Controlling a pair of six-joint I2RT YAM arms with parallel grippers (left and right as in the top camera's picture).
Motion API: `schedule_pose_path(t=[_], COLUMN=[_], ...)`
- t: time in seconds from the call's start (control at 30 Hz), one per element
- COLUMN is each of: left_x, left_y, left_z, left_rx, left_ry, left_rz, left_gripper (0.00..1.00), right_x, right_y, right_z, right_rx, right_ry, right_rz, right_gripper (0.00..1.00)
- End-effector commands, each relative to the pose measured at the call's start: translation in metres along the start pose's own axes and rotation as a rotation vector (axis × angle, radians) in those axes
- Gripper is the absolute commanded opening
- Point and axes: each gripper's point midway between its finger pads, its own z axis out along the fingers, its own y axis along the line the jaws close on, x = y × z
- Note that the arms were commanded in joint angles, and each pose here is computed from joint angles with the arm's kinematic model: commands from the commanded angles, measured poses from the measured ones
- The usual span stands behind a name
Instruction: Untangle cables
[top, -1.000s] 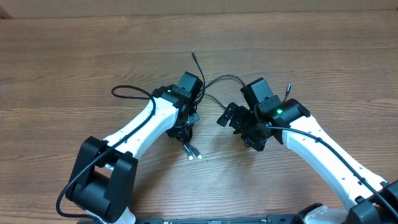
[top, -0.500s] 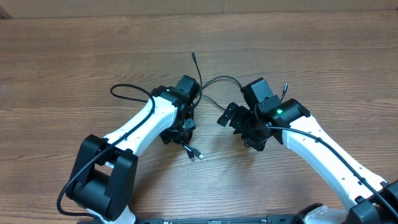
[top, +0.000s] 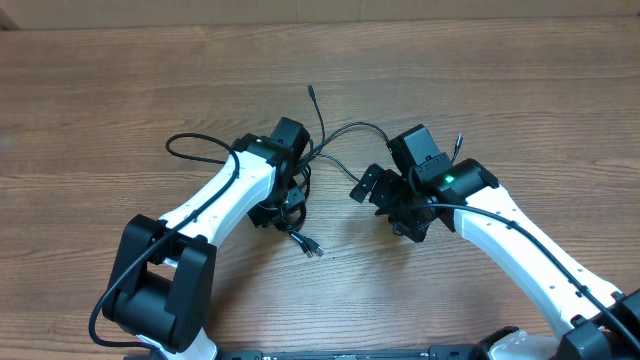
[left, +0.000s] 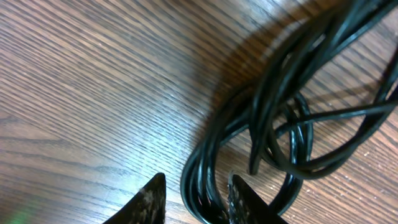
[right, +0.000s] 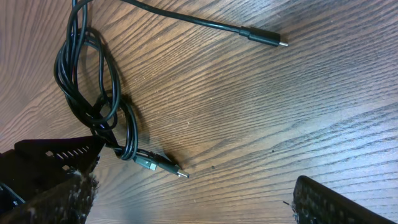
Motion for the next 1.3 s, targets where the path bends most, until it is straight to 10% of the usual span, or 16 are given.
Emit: schedule_pose_path(t=[0.0, 1.27], left_x=[0.002, -0.004], left_y=[0.003, 0.002], left_z=[0.008, 0.035], left_rx=[-0.032, -0.004], left_ry=[-0.010, -0.069], left_rz=[0.021, 0.009], left_gripper=[0.34, 0.04], right_x=[-0.006, -0.007], right_y=[0.004, 0.006], right_z=[-0.003, -0.003], right_rx=[-0.006, -0.012], right_ry=[-0.025, -0.029], right_rz=[-0.007, -0.009], right_gripper=[1.00, 1.00])
